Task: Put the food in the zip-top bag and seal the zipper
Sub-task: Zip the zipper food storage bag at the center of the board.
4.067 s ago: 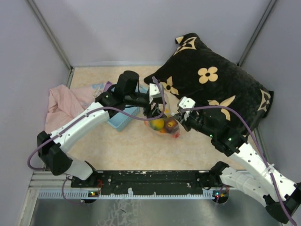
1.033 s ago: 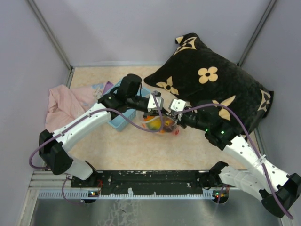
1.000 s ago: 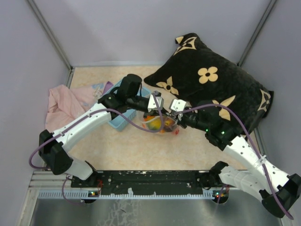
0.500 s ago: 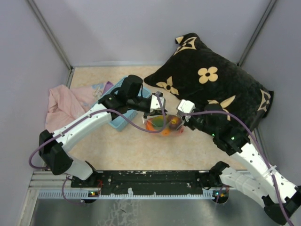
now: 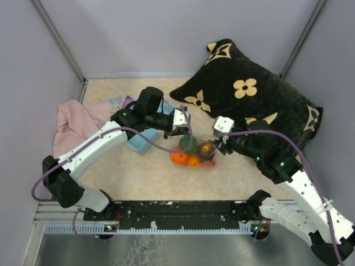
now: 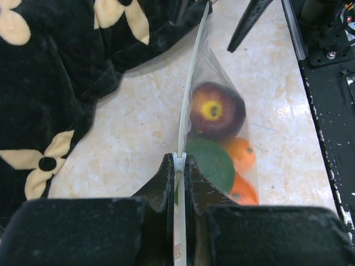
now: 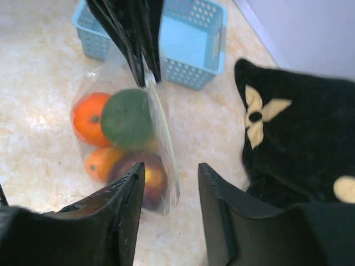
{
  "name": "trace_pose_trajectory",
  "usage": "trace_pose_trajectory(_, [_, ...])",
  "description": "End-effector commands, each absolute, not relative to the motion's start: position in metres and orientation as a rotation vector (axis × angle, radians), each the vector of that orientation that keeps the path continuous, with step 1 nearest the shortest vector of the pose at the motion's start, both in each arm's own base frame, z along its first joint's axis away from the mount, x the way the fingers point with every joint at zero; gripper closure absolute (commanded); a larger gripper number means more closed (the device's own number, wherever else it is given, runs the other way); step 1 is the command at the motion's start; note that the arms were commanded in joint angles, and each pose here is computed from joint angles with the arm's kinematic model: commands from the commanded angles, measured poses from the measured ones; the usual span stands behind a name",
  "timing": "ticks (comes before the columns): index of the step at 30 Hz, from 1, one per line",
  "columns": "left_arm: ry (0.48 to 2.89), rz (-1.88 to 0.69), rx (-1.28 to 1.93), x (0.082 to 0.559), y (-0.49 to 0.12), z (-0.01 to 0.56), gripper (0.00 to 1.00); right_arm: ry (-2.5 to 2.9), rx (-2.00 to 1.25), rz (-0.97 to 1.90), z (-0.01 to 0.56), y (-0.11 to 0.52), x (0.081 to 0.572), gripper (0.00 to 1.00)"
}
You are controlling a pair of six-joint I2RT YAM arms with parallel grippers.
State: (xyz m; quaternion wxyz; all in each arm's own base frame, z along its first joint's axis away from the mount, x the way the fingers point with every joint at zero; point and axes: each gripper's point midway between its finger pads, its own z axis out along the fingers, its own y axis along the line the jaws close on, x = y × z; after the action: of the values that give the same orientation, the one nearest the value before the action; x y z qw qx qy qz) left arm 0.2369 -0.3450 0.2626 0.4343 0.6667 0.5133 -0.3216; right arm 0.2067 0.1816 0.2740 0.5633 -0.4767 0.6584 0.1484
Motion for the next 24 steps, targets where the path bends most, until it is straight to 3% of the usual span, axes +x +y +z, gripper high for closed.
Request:
trace_pose_trajectory(1, [1.203,-0.854,1.657,0.23,-0.348,0.287,0.98,1.394,-1.165,0.494,0.322,0.21,0.201,0.53])
trace_pose_trajectory(15, [1.156,-0.903,1.658,0.222,-0.354,0.295,0.99,1.475,-1.303,0.557,0.293,0.243,0.226,0.51])
trace_pose_trajectory(18, [1.162,-0.892,1.659,0.223,-0.353,0.294,0.99,1.51,-1.298,0.526,0.286,0.239,0.231,0.64])
trace_pose_trajectory(22, [1.193,-0.863,1.661,0.226,-0.35,0.289,0.98,1.547,-1.281,0.461,0.282,0.228,0.235,0.95])
trace_pose_trajectory(24, [1.213,-0.856,1.666,0.226,-0.347,0.285,0.98,1.551,-1.26,0.415,0.283,0.22,0.236,1.0])
